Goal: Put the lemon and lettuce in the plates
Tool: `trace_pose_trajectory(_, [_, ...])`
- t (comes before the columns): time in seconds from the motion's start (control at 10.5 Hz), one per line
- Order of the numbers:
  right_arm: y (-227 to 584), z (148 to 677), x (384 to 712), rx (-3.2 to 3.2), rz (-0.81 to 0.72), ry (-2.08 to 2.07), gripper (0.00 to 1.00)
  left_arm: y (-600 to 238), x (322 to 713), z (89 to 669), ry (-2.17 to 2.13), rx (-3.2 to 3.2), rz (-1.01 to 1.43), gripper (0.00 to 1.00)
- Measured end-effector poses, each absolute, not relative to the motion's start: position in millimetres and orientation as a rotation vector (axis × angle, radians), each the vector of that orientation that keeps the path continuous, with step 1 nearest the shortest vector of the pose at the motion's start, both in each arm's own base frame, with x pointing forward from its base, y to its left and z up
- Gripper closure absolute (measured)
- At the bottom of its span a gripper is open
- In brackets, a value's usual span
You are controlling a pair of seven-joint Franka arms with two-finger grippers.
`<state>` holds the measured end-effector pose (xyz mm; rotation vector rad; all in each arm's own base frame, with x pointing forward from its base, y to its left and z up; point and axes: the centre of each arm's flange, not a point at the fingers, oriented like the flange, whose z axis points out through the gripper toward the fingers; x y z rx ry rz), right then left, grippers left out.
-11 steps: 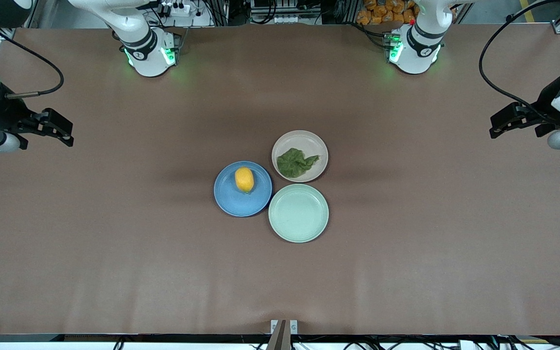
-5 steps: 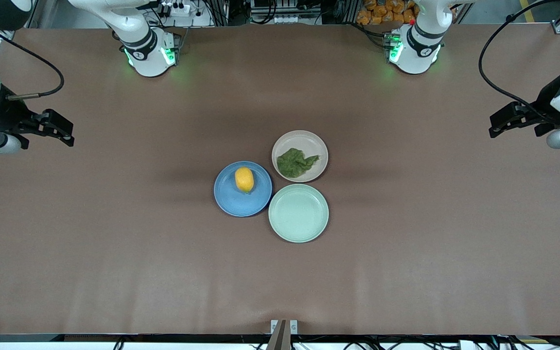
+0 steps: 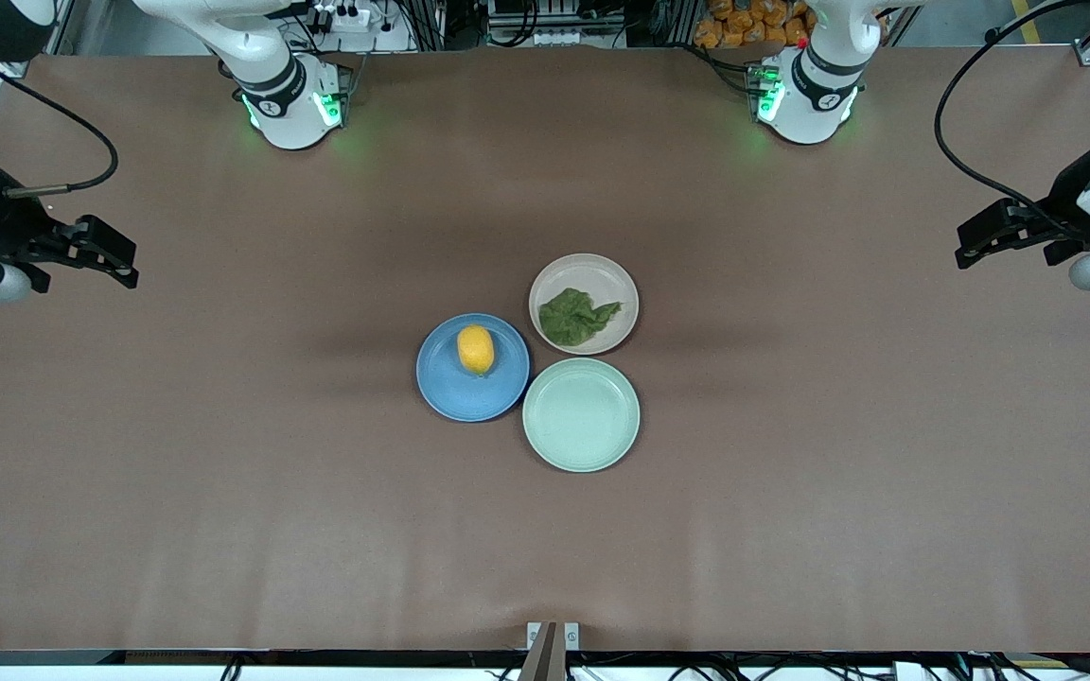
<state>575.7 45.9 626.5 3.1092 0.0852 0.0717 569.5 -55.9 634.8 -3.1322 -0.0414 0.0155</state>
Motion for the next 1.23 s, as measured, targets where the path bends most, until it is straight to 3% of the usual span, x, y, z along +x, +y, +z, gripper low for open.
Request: trace_pose_trajectory(1.23, [38.2,626.4,576.2,3.109,0.07,0.064,0.0,-54.3,572.9,637.3,-0.047,-3.135,-0.031,0.0])
